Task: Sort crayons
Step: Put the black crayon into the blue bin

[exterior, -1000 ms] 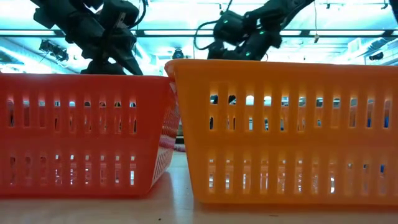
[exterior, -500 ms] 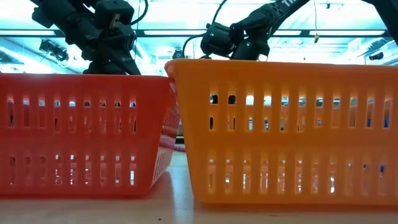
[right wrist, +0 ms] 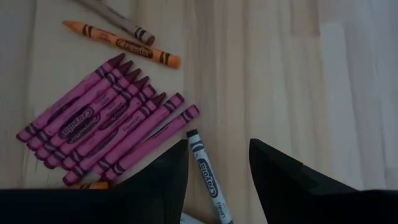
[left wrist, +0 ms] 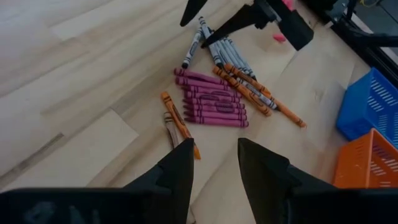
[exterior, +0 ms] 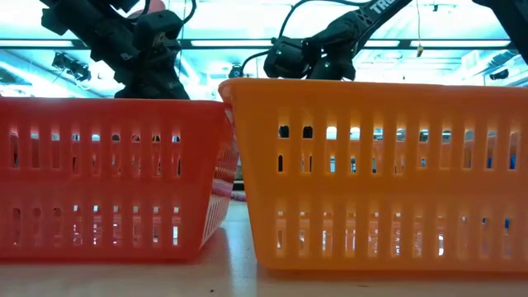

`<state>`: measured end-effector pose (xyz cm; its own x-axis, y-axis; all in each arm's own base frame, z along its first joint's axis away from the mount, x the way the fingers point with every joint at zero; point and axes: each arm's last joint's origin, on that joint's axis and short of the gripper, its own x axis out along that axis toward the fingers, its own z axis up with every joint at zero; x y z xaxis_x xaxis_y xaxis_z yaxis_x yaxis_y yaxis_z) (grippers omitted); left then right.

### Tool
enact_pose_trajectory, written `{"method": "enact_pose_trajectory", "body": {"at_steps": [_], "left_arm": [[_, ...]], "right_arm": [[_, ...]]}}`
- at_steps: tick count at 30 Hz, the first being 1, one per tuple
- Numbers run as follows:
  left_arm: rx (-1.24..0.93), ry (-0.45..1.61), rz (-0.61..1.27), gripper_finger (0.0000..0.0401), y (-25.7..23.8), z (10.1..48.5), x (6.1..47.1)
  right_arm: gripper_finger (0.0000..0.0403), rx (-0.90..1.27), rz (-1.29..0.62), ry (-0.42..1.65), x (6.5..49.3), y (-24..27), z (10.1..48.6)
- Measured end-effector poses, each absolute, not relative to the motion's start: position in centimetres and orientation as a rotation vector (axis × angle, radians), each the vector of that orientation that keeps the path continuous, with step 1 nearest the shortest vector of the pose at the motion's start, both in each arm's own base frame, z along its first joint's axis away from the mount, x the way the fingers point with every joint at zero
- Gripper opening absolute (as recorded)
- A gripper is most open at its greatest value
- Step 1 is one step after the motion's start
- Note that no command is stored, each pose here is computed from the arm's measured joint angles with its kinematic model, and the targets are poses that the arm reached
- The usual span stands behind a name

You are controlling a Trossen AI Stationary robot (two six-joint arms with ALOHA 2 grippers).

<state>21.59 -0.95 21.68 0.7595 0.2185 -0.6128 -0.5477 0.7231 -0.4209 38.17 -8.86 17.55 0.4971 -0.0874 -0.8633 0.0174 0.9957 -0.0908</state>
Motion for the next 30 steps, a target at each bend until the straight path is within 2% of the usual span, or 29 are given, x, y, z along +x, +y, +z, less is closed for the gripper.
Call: {"method": "enact_pose_trajectory", "body": {"at_steps": [11, 30], "left_arm": [[-0.639, 0.553, 0.457, 0.0137, -0.8, 21.7, 21.6], [-0.65, 0.544, 0.483, 0.0137, -0.3, 21.7, 21.6]], "right_arm": [[0.017, -0.1, -0.003, 1.034, 38.0, -9.6, 17.6], [0.0169, -0.085, -0.006, 1.029, 36.3, -10.2, 14.5]]}}
